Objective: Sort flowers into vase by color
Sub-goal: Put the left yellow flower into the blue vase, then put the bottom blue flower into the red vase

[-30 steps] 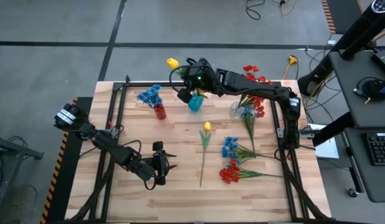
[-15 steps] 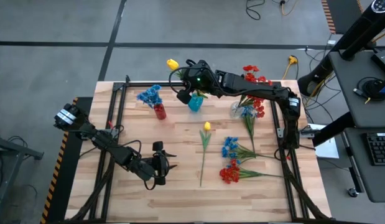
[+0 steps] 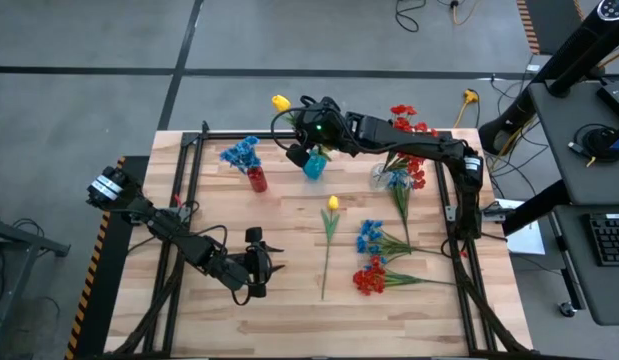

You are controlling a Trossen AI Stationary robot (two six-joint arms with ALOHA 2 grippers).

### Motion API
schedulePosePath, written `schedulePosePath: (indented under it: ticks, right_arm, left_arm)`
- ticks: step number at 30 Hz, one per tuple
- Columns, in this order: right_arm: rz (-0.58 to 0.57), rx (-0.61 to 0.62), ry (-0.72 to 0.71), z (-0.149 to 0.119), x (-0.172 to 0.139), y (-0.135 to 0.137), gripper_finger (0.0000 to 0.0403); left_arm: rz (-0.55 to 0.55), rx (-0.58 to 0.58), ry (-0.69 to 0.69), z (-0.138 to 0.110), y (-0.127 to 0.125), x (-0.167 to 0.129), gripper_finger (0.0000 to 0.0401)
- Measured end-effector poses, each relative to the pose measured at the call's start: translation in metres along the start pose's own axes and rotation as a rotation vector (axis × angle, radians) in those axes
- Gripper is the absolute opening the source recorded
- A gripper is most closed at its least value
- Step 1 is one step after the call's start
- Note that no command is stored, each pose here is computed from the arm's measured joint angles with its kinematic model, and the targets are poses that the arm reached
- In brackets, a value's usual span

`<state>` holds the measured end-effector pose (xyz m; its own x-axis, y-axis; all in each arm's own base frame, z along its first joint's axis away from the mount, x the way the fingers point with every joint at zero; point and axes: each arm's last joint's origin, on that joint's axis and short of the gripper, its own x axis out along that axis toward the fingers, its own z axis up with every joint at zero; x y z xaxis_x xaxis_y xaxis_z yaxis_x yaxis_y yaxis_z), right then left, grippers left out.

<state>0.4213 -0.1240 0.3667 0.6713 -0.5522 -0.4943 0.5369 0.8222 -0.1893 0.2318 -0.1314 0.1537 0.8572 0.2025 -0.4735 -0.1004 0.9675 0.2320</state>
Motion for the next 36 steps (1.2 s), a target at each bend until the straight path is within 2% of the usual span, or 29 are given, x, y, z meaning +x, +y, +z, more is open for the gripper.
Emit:
schedulePosePath:
  ticks: [17,30,36]
  right_arm:
    - [-0.001,-0.009,0.021,0.002,-0.006,-0.003,0.0134]
    - [-0.002,0.036,0.02,0.032,-0.048,-0.018,0.0162]
    - [0.026,0.046,-0.021,0.05,-0.081,-0.018,0.0165]
  left_arm:
    - [0.0,0.001,0.001,0.0,0.0,0.0,0.0173]
    - [0.001,-0.017,0.001,0.0,0.0,0.0,0.0173]
    - [0.0,-0.02,-0.002,0.0,0.0,0.0,0.0173]
